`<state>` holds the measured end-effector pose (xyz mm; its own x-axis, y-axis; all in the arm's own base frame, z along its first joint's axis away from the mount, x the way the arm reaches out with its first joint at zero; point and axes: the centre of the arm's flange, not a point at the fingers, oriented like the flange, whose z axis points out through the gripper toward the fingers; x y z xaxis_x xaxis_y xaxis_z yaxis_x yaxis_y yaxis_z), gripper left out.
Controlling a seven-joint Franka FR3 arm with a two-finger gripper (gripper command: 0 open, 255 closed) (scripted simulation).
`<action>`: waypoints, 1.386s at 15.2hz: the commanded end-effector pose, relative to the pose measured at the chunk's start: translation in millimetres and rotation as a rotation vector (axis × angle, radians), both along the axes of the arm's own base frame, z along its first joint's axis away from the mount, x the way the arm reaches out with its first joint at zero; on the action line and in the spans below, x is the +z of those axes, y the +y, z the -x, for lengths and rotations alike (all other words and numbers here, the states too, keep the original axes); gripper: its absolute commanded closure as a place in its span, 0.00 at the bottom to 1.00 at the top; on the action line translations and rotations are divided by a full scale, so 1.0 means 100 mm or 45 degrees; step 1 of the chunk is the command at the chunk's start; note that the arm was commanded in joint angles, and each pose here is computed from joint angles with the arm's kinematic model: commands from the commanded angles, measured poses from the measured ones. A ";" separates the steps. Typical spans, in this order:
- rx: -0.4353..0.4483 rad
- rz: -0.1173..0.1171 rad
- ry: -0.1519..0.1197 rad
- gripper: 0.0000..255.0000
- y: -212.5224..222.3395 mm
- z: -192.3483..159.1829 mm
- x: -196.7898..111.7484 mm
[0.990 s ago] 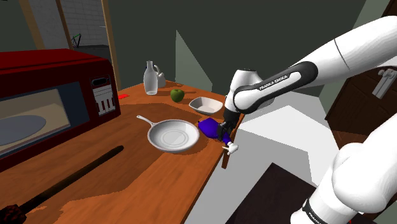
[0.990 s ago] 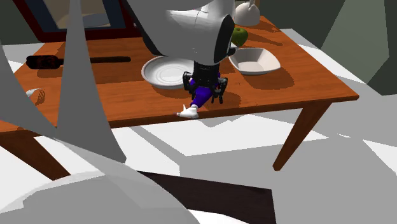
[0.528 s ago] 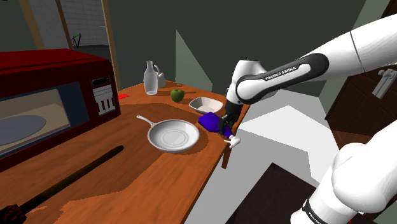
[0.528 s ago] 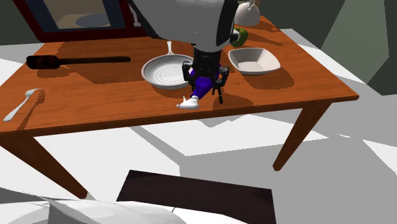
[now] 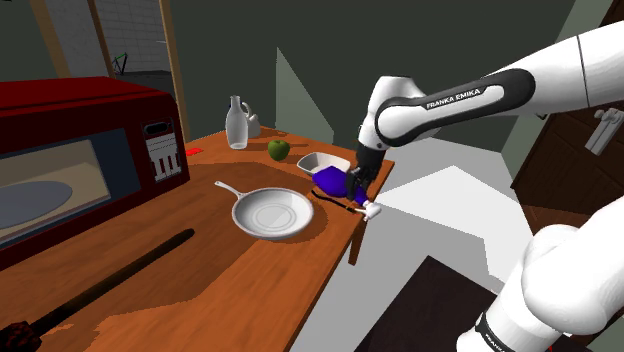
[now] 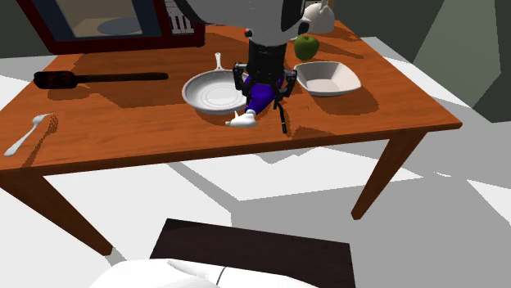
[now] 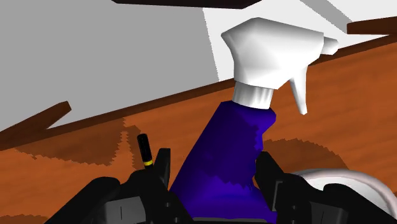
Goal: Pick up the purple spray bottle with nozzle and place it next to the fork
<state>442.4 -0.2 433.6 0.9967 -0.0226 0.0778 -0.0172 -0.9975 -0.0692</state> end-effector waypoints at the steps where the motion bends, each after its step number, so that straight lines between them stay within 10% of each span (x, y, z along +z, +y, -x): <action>1: 0.000 0.000 0.000 1.00 -0.01 -0.01 0.11; 21: 0.000 0.000 0.000 1.00 2.50 -0.03 0.18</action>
